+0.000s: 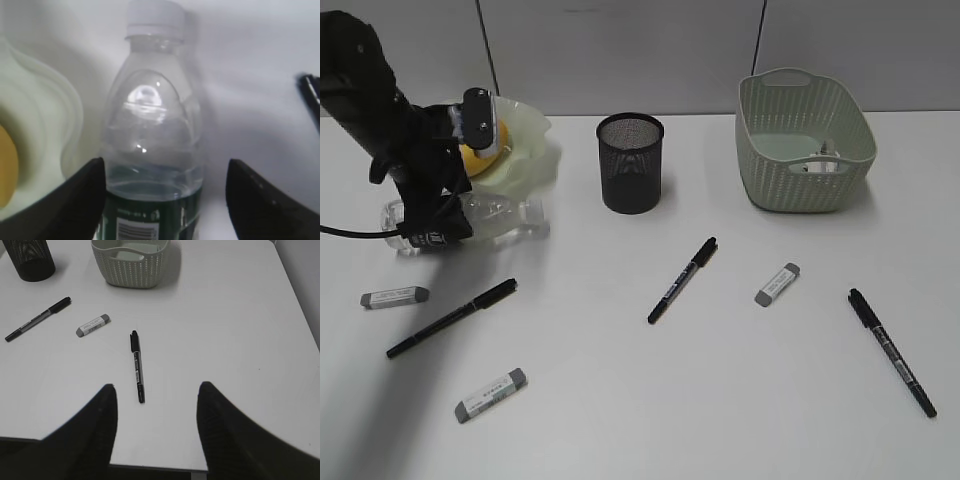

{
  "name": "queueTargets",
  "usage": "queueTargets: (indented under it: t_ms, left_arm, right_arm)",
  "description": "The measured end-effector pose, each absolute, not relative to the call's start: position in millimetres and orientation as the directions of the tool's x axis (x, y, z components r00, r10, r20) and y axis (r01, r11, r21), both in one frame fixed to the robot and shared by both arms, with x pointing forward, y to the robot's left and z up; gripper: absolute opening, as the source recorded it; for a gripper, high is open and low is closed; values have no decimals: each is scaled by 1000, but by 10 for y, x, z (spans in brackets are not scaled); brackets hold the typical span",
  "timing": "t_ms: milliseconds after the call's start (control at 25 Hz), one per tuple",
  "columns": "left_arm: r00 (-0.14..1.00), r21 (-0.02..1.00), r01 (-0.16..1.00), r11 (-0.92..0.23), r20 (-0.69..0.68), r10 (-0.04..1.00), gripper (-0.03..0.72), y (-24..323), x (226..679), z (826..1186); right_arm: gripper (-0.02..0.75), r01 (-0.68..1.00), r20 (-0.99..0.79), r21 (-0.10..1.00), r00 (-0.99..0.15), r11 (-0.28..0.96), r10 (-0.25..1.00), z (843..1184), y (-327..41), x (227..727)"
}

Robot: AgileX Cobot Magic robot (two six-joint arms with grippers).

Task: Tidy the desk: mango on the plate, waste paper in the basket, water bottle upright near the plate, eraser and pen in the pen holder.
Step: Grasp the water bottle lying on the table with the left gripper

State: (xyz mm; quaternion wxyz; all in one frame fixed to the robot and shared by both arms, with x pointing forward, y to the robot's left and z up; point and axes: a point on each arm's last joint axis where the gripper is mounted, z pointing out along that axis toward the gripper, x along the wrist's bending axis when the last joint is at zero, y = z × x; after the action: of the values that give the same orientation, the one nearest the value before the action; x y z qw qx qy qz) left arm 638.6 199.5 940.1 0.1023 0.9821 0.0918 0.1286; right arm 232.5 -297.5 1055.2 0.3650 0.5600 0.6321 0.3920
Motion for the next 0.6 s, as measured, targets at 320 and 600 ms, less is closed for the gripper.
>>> queueTargets:
  t_ms: [320, 600]
  left_arm:
    - [939, 230, 150, -962, 272, 212, 561, 1992, 6445, 9336]
    - [955, 209, 149, -966, 221, 195, 561, 2000, 6395, 9320]
  right_arm:
    - [414, 421, -21, 905, -106, 64, 994, 10553, -2975, 2326]
    - [413, 421, -21, 905, -106, 64, 994, 10553, -2975, 2326]
